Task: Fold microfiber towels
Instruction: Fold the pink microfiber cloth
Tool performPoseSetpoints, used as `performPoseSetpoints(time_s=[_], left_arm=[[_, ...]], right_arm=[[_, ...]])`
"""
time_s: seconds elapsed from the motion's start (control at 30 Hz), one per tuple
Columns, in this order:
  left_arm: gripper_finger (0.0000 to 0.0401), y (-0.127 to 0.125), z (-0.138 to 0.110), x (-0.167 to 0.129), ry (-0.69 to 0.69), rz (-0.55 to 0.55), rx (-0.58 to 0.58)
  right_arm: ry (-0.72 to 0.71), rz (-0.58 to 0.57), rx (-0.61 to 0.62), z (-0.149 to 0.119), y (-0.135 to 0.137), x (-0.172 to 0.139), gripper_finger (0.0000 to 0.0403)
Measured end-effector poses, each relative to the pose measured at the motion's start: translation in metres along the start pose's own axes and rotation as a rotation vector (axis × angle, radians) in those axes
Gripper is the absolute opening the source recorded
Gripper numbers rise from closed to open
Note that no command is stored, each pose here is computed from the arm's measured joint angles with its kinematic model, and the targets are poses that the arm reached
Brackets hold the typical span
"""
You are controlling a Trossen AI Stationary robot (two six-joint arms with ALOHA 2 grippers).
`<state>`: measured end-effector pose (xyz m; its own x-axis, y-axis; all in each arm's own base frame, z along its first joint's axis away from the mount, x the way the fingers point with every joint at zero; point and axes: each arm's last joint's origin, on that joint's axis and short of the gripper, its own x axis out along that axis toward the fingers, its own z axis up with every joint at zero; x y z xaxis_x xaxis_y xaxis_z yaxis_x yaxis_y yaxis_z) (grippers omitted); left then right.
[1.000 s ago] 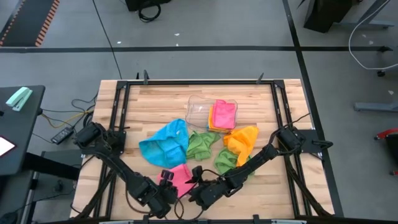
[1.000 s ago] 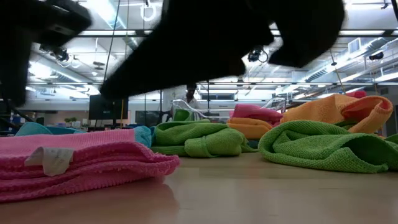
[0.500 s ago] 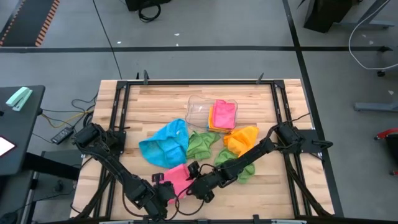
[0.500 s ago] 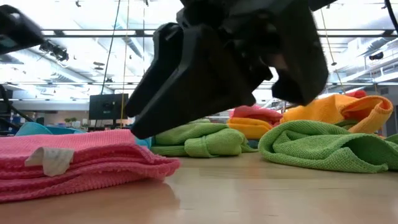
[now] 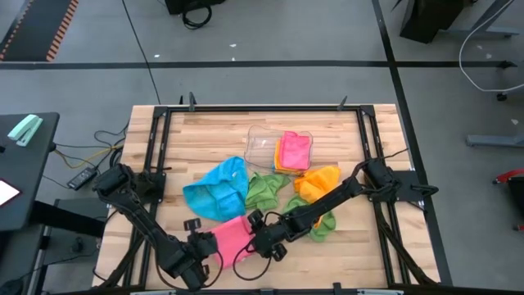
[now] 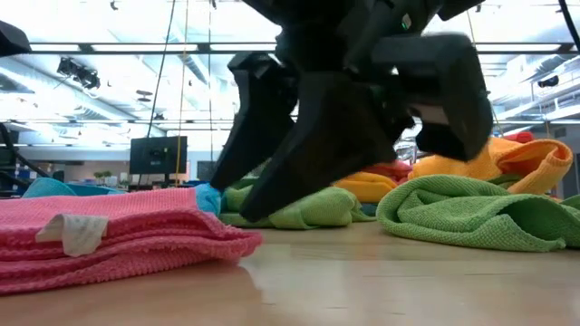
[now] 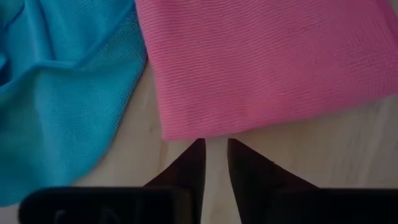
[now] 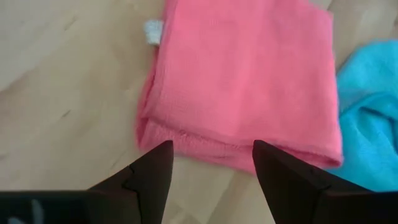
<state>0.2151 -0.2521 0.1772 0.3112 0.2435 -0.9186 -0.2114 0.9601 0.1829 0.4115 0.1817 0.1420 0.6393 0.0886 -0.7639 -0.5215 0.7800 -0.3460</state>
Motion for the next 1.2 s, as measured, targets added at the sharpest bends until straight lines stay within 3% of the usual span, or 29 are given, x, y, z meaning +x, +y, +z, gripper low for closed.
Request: performPoseSetpoints(time_s=[0.2,0.33,0.47,0.7,0.9,1.07,1.2], left_arm=[[0.0028,-0.003,-0.007,-0.004,-0.029,0.005,0.051],[0.0009,-0.002,-0.003,-0.003,-0.092,0.048,0.18],[0.0012,0.002,0.003,-0.001,-0.106,0.084,0.313],[0.0085,0.014,0.013,0.005,-0.071,0.146,0.402],[0.0163,0.014,0.011,0.004,-0.051,0.152,0.563],[0.0213,0.013,0.008,0.003,-0.028,0.153,0.787],[0.0231,0.012,0.008,0.003,-0.02,0.152,0.94]], right_arm=[[-0.041,-0.013,0.036,-0.01,-0.02,-0.031,0.021],[-0.186,-0.045,0.092,-0.019,-0.028,-0.06,0.0205],[-0.271,-0.052,0.161,-0.027,-0.024,-0.071,0.0204],[-0.289,-0.018,0.319,-0.031,-0.021,-0.061,0.0204],[-0.382,0.036,0.391,-0.027,-0.019,-0.051,0.0205],[-0.374,0.041,0.397,-0.028,-0.018,-0.047,0.0205],[-0.376,0.042,0.394,-0.028,-0.017,-0.047,0.0205]])
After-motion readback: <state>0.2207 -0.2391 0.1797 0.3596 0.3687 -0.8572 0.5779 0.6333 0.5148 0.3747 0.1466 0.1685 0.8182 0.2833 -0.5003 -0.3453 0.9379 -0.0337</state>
